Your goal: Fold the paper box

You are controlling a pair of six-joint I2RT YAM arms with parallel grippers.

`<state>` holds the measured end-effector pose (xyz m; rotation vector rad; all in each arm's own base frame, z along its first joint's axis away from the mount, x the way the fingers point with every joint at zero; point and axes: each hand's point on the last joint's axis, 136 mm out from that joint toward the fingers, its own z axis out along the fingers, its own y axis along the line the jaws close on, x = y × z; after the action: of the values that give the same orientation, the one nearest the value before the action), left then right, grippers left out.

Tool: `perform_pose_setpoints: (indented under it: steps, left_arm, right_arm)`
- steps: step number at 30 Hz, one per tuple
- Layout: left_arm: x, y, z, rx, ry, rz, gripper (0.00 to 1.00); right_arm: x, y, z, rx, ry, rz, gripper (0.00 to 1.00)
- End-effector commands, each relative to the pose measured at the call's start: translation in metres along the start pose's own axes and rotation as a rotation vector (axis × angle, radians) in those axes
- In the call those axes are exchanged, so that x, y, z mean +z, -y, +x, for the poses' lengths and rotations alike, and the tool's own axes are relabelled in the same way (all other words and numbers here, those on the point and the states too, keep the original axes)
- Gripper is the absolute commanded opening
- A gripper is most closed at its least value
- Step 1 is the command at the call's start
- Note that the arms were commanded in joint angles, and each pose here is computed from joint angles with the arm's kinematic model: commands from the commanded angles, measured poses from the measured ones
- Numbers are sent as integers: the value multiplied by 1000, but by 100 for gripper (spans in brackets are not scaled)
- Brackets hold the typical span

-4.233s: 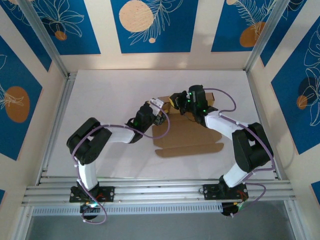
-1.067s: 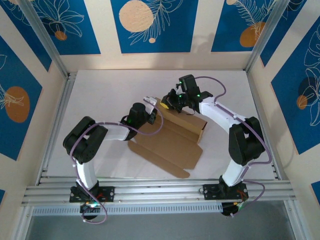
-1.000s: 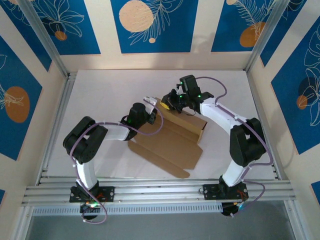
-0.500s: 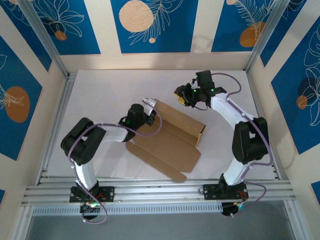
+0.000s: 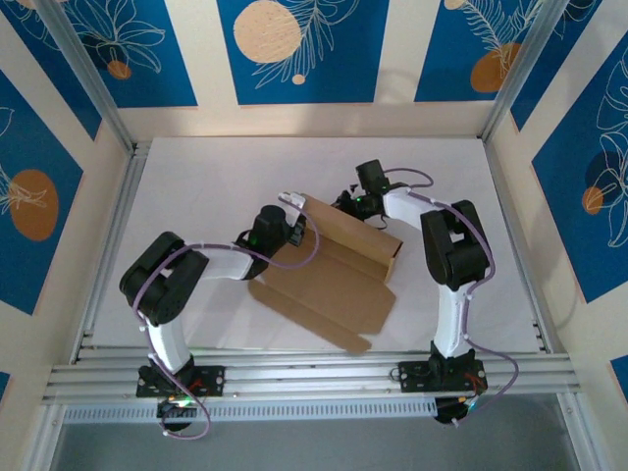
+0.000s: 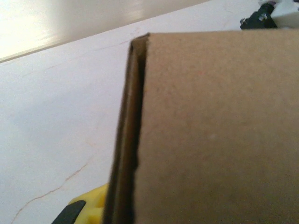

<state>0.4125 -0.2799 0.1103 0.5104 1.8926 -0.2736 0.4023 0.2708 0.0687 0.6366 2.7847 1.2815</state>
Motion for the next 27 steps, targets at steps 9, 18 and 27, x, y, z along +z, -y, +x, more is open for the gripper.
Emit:
perform_pose_setpoints:
  steps: [9,18,27]
  left_arm:
    - [9,-2,9,-37,-31,-144,0]
    - [-3,-19,12,-36,-13,-228,0]
    - [-7,-13,11,-61,20,-185,34]
  right_arm:
    - [7,-19,42,-51,-82,-79,11]
    - [-85,-43,1,-129,158,-79,43]
    - [-148,-76,10,-258,248,-104,55]
